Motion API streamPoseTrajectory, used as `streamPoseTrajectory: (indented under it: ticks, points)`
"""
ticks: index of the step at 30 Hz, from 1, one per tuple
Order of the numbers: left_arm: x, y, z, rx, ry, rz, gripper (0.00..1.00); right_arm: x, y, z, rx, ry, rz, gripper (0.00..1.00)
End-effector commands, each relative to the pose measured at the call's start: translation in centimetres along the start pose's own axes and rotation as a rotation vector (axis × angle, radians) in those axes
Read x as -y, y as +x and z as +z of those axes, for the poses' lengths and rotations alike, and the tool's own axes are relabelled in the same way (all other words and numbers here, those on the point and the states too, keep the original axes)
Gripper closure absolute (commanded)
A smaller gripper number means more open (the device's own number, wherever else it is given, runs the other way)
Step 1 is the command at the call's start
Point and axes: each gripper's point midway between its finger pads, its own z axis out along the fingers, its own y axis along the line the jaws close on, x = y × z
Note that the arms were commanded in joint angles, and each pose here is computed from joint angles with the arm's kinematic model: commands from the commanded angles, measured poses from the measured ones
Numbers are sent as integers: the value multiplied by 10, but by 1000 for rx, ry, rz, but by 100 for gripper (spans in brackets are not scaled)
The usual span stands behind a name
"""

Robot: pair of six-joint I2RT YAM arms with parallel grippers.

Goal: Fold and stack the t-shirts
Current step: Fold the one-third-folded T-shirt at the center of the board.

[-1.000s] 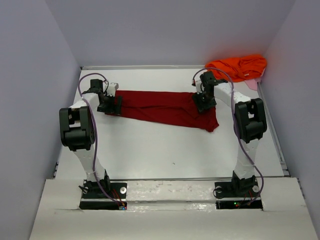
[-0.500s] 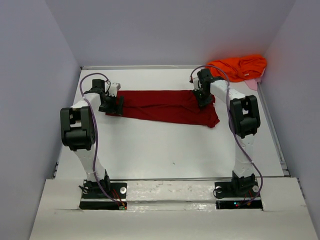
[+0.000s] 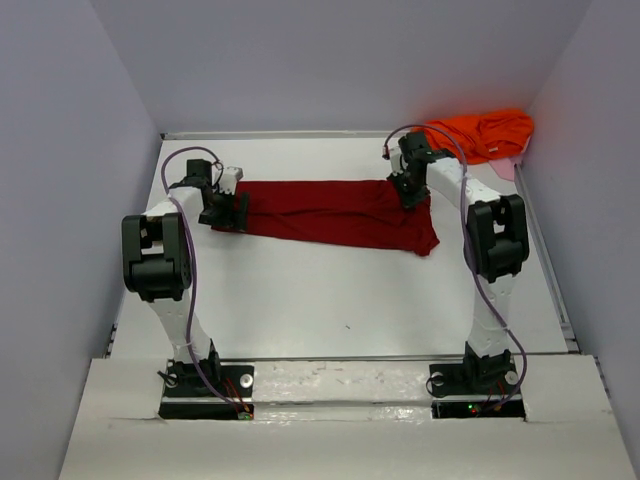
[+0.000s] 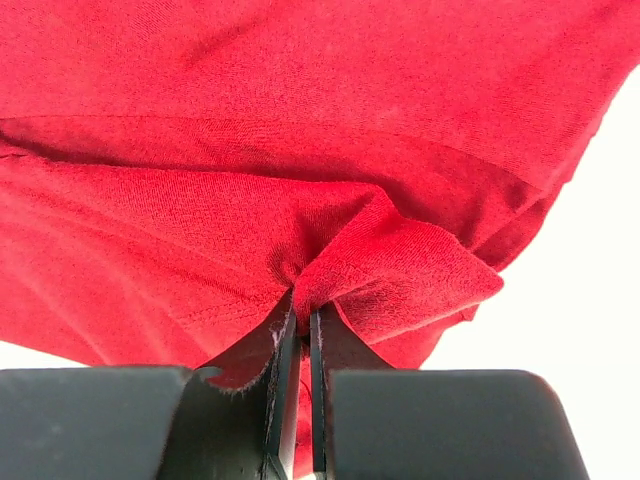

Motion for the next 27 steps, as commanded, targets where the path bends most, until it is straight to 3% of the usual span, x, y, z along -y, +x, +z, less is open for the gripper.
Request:
streamPoseTrajectory:
  ticks: [1, 13, 16, 18, 19, 22, 23, 27]
  points:
    - [6, -4, -11, 19, 4, 7, 11, 13, -23, -33, 94, 48, -6, 100]
    - [8, 0, -8, 7, 9, 11, 11, 21, -61, -47, 159, 61, 3, 100]
    - [8, 2, -6, 1, 11, 12, 11, 23, -69, -48, 171, 67, 3, 95]
    - [7, 4, -5, -3, 12, 11, 11, 24, -69, -42, 159, 68, 2, 89]
    - [8, 4, -4, -2, 14, 12, 11, 25, -72, -42, 160, 68, -1, 78]
    - [9, 5, -4, -5, 18, 13, 11, 26, -71, -33, 142, 73, 1, 71]
    - [8, 5, -4, -4, 14, 13, 11, 27, -71, -32, 139, 78, 1, 61]
    - [9, 4, -6, -1, 15, 15, 11, 36, -62, -16, 99, 111, 9, 44]
